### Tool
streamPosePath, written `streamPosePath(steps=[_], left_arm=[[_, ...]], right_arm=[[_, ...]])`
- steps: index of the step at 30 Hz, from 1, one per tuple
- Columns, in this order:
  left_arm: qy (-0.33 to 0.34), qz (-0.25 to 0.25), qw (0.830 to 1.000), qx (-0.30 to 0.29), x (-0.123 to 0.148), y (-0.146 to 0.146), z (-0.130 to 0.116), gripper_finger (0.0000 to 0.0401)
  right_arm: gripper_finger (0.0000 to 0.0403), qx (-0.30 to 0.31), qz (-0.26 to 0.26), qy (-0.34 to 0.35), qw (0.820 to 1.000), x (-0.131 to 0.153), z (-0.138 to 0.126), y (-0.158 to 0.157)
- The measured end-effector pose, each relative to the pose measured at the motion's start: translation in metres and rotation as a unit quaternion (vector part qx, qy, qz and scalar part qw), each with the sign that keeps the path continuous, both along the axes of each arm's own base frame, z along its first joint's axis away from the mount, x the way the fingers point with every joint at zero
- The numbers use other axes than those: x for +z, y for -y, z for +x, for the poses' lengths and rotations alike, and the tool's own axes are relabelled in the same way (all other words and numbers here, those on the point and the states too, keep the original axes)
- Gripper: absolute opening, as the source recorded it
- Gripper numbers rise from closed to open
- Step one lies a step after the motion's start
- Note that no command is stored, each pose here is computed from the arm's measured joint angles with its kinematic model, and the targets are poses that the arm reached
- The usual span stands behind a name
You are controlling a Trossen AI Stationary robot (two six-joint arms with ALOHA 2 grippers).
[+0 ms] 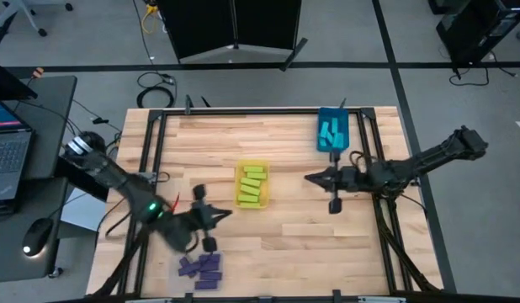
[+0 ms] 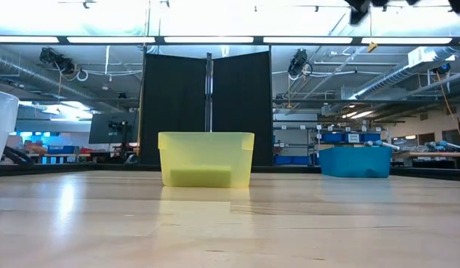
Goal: Sort blocks
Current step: Return to Home Position
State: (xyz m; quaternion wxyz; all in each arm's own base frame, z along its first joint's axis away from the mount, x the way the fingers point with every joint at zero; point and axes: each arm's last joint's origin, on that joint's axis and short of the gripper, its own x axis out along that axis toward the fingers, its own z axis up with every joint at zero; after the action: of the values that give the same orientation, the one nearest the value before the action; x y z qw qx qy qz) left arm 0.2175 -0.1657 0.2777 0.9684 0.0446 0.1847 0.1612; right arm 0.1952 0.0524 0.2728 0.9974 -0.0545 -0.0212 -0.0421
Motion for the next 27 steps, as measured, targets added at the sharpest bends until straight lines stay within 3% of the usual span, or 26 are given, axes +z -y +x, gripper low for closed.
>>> streamPosePath(steps=[5,10,18,27], left_arm=[[0.012,0.009,0.996,-0.086,-0.015,-0.044,0.014,0.0001],[0.092,-0.011,0.985,-0.144,-0.028,-0.089,-0.009,0.0001],[0.153,-0.009,0.978,-0.14,-0.062,-0.135,-0.069,0.0],[0.159,-0.01,0.976,-0.147,-0.084,-0.155,-0.102,0.0]], right_arm=[[0.0005,0.006,0.002,0.009,1.0,-0.026,-0.037,0.009],[0.0006,0.003,0.014,0.01,1.0,-0.051,-0.062,0.016],[0.0006,0.004,0.035,0.008,0.999,-0.086,-0.083,0.024],[0.0006,0.0,0.05,-0.016,0.999,-0.102,-0.093,0.028]])
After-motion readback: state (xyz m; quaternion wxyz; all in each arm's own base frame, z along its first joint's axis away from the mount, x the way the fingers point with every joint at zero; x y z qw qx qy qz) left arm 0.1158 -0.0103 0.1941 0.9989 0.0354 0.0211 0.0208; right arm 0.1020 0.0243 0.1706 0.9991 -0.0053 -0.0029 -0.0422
